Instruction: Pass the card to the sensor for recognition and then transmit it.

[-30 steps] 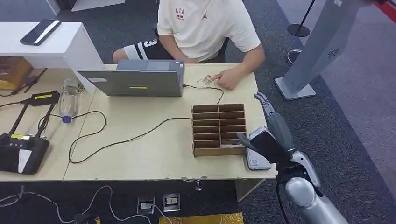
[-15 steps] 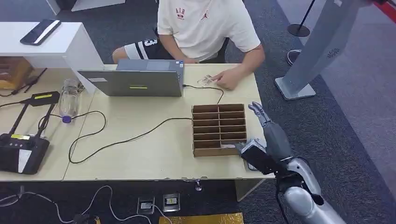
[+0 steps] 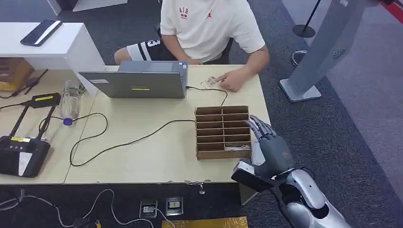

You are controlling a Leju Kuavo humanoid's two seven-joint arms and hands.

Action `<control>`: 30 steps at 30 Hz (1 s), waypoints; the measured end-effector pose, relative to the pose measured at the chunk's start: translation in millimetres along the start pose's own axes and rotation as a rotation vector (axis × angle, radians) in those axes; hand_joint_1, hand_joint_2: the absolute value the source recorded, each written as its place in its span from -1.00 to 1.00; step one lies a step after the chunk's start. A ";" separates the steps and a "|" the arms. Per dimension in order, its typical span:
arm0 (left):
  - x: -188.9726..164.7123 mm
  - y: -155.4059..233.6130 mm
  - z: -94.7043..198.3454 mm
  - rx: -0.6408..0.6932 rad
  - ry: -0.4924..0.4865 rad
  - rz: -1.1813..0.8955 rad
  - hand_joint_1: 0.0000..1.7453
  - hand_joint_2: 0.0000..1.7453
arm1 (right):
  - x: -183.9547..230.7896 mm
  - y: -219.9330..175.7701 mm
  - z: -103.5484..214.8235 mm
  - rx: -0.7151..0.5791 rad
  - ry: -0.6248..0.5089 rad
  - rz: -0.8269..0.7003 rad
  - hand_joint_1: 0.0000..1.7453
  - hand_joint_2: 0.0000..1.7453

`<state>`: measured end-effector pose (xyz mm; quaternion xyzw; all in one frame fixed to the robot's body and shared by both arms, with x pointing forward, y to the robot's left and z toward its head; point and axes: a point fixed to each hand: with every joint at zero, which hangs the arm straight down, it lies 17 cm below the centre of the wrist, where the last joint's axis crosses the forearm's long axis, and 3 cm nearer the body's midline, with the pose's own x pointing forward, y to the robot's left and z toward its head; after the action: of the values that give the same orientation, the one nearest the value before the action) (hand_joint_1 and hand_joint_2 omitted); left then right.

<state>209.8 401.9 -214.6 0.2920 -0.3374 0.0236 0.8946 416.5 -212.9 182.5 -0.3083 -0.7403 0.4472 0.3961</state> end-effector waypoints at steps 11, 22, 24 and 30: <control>0.6 -0.3 -0.2 -0.001 -0.001 0.001 -1.00 -1.00 | -0.4 17.8 2.6 0.059 0.008 0.005 -1.00 1.00; 1.9 -0.7 -0.5 -0.003 -0.005 -0.002 -1.00 -1.00 | -2.4 30.4 -5.4 0.105 0.001 0.015 -1.00 1.00; 3.5 -1.4 -0.7 -0.006 -0.011 -0.008 -1.00 -1.00 | -4.8 34.1 -7.3 0.117 0.003 0.020 -1.00 1.00; 11.0 -3.9 -2.4 -0.016 -0.031 -0.022 -1.00 -1.00 | -4.7 42.8 -16.3 0.151 -0.027 0.012 -1.00 1.00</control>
<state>220.6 398.3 -211.1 0.2889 -0.3483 0.0068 0.8917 437.3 -192.4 146.9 -0.2761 -0.7079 0.5082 0.4055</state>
